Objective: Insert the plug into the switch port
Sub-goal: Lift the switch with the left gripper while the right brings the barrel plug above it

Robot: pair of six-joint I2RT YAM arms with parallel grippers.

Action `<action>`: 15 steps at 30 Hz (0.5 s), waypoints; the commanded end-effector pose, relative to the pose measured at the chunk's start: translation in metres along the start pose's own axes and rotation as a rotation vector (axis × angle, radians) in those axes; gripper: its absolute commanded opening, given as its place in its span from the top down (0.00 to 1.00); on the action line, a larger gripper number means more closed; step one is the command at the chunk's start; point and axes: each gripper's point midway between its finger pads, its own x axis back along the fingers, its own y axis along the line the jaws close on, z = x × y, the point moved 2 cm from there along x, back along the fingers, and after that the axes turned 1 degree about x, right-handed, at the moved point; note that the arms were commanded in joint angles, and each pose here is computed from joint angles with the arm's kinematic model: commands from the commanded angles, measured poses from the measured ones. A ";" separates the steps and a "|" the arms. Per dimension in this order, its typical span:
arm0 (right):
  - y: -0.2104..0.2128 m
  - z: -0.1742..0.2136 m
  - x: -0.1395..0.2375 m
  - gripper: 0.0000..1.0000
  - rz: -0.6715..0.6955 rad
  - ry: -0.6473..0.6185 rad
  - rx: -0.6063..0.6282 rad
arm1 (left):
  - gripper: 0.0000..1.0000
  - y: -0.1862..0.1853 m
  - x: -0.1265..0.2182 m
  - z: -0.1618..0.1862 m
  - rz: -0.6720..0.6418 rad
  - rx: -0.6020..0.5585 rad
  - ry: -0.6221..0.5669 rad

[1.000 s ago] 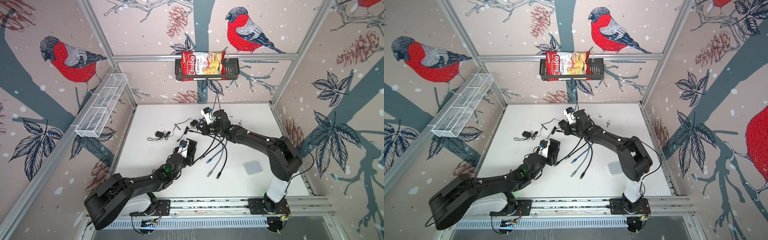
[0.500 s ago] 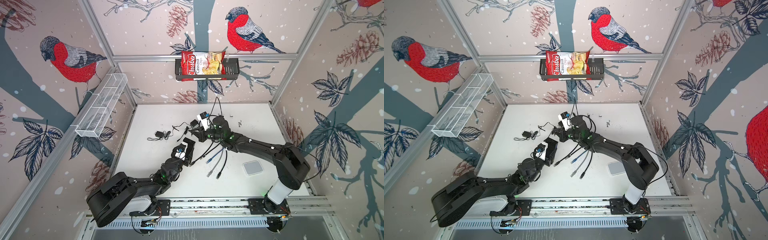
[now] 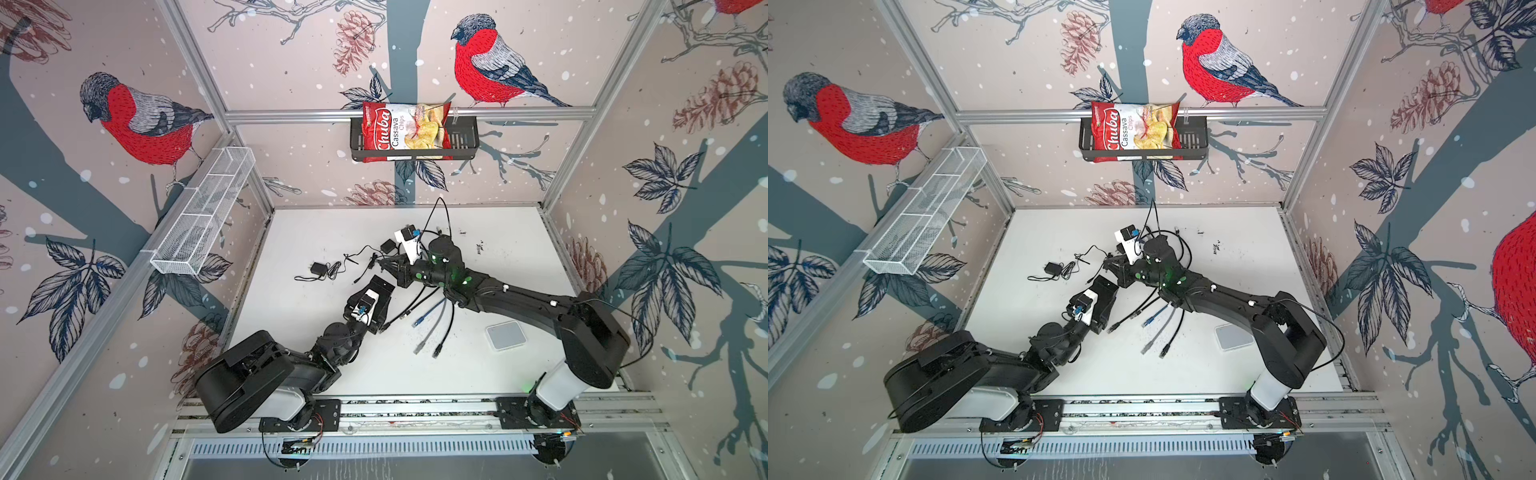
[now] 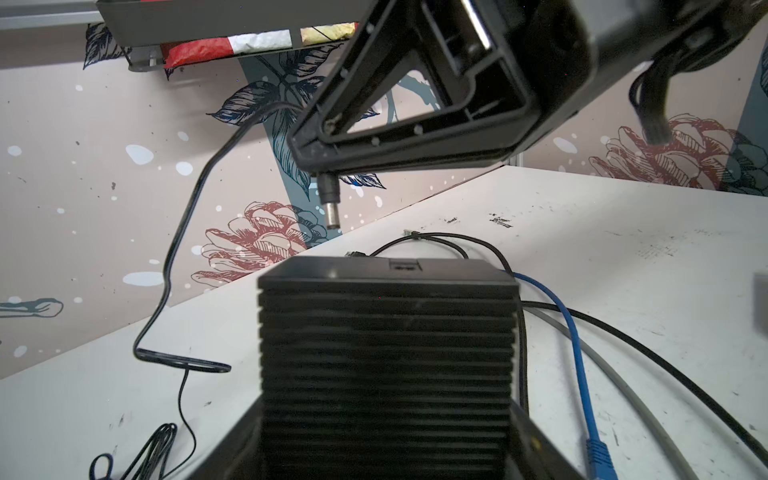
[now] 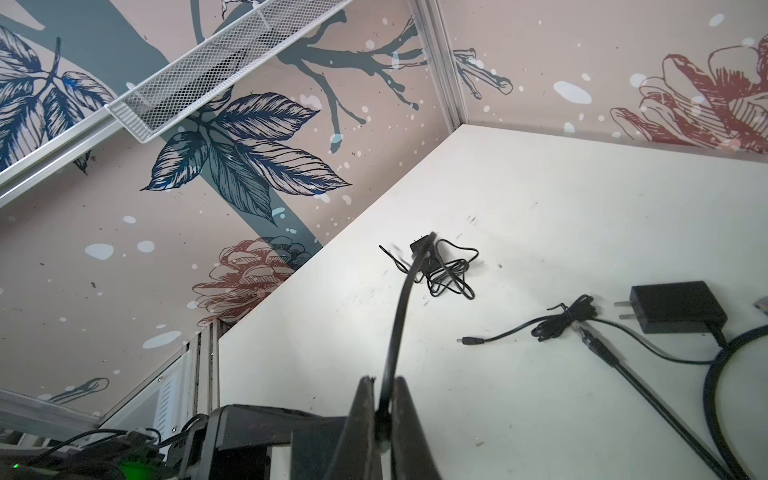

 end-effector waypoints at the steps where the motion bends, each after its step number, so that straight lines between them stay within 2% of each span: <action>1: 0.004 -0.002 0.005 0.98 -0.003 -0.017 0.042 | 0.51 0.003 -0.001 -0.024 -0.012 0.023 -0.099; 9: 0.006 0.003 0.016 0.98 0.005 -0.027 0.039 | 0.52 0.008 0.000 -0.020 -0.042 0.078 -0.069; 15: 0.009 -0.010 0.018 0.98 0.004 -0.063 0.052 | 0.53 0.004 -0.001 -0.013 -0.021 0.081 -0.032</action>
